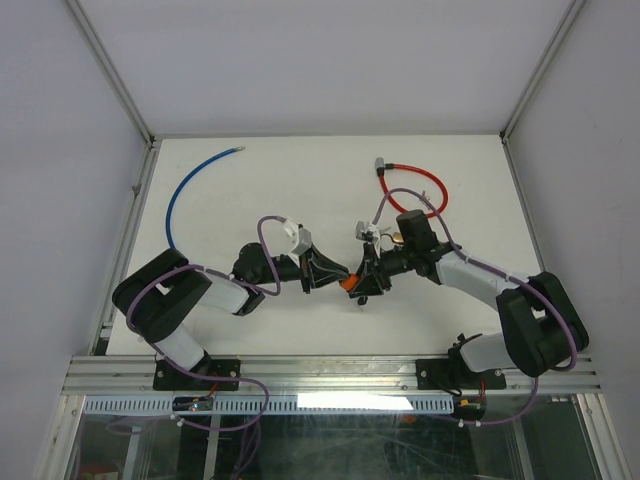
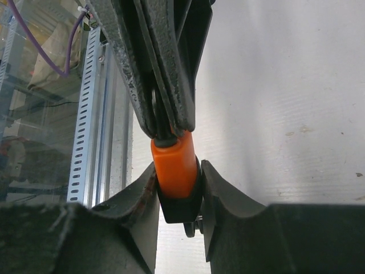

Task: Lock with the key
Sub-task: Lock the lock.

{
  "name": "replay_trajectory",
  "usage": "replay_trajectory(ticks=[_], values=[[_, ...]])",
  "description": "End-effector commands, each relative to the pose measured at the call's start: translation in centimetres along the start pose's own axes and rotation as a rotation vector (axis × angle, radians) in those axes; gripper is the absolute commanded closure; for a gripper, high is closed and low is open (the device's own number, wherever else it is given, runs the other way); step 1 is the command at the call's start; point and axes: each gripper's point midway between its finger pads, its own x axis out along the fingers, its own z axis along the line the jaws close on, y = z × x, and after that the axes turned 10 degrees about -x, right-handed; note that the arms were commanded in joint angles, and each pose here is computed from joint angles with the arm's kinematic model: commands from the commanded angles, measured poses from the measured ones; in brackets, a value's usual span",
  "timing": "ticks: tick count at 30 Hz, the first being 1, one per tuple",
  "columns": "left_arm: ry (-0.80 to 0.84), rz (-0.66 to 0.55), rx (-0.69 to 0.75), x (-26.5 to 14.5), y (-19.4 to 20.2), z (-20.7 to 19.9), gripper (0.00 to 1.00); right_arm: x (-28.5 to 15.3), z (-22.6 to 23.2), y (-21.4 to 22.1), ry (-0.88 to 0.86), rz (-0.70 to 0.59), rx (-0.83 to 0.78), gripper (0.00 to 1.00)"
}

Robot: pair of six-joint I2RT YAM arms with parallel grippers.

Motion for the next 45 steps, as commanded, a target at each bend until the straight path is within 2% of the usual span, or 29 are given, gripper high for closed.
replay_trajectory(ticks=[1, 6, 14, 15, 16, 29, 39, 45], values=[[0.139, 0.147, -0.062, 0.8, 5.2, -3.7, 1.0, 0.3, 1.9, -9.2, -0.117, -0.202, -0.382, 1.0], [0.112, 0.205, -0.085, 0.0, 7.8, -3.7, 1.0, 0.2, 1.4, -8.6, -0.103, -0.2, -0.369, 1.0], [0.068, 0.309, -0.165, -0.9, 11.8, -4.2, 1.0, -1.7, 0.2, -10.0, -0.028, -0.235, -0.43, 1.0], [0.07, 0.315, -0.174, -0.8, 12.0, -4.2, 1.0, -2.0, -2.3, -10.2, 0.117, -0.213, -0.417, 1.0], [0.069, 0.32, -0.184, -0.9, 12.2, -4.2, 1.0, -2.3, -2.5, -10.5, 0.139, -0.218, -0.421, 1.0], [0.177, 0.408, -0.254, -0.7, 14.5, -6.5, 1.0, -3.8, -1.8, -12.4, 0.142, -0.273, -0.435, 1.0], [0.271, 0.431, -0.316, -0.3, 15.7, -9.1, 1.0, -6.0, -0.8, -15.2, 0.142, -0.377, -0.419, 1.0], [0.314, 0.455, -0.36, -0.2, 16.7, -10.6, 1.0, -5.8, -0.6, -14.6, 0.135, -0.367, -0.426, 1.0]])
